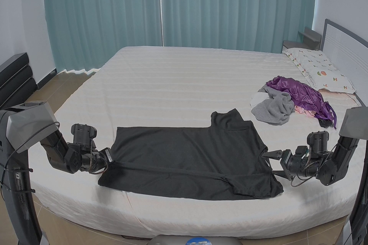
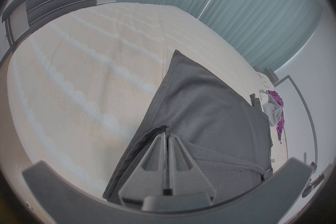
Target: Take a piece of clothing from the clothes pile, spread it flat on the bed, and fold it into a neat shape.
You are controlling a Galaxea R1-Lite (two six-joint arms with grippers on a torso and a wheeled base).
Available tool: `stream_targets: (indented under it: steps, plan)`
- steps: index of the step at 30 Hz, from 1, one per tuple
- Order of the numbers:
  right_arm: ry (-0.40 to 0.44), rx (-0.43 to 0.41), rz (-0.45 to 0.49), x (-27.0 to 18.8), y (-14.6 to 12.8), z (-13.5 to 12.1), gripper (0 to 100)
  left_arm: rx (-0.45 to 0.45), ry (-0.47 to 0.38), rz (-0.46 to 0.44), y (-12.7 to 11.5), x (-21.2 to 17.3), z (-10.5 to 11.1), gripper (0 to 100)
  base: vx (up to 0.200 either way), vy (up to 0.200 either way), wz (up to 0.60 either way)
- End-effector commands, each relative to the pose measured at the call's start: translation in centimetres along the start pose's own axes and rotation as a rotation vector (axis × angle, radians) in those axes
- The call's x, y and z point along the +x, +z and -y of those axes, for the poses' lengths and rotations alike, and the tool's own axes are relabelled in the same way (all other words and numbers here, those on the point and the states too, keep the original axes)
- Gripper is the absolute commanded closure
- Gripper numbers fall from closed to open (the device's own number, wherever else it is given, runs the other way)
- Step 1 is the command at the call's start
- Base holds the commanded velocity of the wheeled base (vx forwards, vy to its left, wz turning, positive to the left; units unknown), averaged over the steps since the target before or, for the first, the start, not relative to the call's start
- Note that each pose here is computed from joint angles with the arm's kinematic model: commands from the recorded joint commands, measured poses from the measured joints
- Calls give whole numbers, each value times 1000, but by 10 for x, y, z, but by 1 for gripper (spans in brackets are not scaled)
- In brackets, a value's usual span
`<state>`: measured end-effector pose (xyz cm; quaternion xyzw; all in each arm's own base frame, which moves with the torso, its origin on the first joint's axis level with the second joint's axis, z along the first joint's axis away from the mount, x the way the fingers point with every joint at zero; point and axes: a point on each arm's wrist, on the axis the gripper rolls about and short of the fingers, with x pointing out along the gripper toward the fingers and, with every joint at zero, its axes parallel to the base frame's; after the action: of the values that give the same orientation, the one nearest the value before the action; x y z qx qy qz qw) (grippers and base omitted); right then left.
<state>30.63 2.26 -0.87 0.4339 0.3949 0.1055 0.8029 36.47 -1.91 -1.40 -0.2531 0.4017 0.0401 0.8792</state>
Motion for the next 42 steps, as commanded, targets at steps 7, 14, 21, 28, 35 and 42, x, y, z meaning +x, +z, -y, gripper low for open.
stream_targets:
  steps: [7, 14, 21, 28, 35, 42]
  plan:
    - [9, -90, 64, 10, -2, -13, 0, 5, -22, 36, 7, -22, 7, 100, 0, 0, 0]
    - [-33, -228, 20, 27, -8, 4, 0, 5, -22, 36, 6, -22, 7, 100, 0, 0, 0]
    - [-80, -276, -16, 26, -15, 19, 0, 2, -20, 34, 6, -22, 6, 100, 0, 0, 0]
    - [-94, -285, -27, 22, -19, 22, 0, 4, -19, 31, 5, -22, 6, 100, 0, 0, 0]
    - [-113, -282, 25, 15, -10, 21, 0, 4, -20, 32, 5, -22, 6, 100, 0, 0, 0]
    - [-126, -279, -4, 22, -16, 26, 0, 4, -20, 32, 5, -22, 6, 100, 0, 0, 0]
